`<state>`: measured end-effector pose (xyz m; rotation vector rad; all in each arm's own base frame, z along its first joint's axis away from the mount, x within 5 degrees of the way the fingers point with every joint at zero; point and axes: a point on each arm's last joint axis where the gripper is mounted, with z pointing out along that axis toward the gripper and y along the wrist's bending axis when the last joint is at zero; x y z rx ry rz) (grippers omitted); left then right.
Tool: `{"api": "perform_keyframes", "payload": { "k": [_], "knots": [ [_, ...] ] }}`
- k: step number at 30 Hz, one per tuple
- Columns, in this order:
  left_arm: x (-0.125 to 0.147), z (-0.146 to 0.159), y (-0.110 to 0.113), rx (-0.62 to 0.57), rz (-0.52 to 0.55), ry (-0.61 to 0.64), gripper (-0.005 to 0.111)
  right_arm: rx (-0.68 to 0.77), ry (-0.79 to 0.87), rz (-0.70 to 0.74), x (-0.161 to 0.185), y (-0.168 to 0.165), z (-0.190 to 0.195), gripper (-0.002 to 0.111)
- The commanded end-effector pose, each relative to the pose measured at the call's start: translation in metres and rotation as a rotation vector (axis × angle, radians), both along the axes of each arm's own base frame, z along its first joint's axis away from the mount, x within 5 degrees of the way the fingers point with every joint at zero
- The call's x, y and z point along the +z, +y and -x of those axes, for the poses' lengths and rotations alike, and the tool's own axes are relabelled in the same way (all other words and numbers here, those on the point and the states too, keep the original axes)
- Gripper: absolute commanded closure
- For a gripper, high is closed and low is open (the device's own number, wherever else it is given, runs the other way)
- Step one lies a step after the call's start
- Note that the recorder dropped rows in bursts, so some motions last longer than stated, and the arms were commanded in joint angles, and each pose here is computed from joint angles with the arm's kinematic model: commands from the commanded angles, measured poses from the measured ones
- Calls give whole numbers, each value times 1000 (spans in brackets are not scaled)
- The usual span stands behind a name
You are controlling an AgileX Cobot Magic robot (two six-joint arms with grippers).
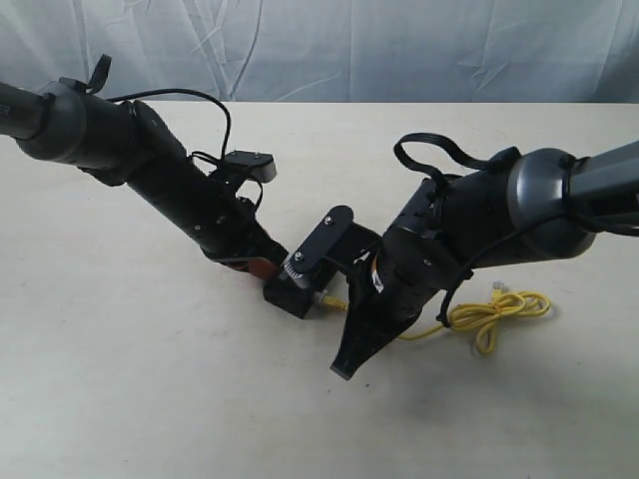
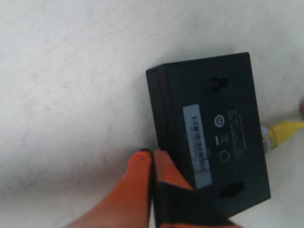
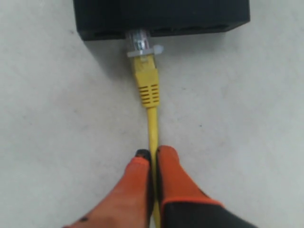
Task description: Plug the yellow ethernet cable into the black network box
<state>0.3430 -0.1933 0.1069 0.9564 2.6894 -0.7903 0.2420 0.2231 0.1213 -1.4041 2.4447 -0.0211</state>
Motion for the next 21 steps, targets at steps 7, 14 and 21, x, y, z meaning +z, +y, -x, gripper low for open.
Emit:
{"api": "perform_keyframes", "payload": {
  "k": [7,14,21],
  "knots": [
    [14,0,-4,-76,13,17,107,-1,-14,-17,4,1,-1,109],
    [12,1,-3,-81,6,19,107,3,-27,-36,4,3,-2,109],
    [12,0,-3,-80,6,17,107,3,-26,-34,4,3,-2,109]
  ]
}}
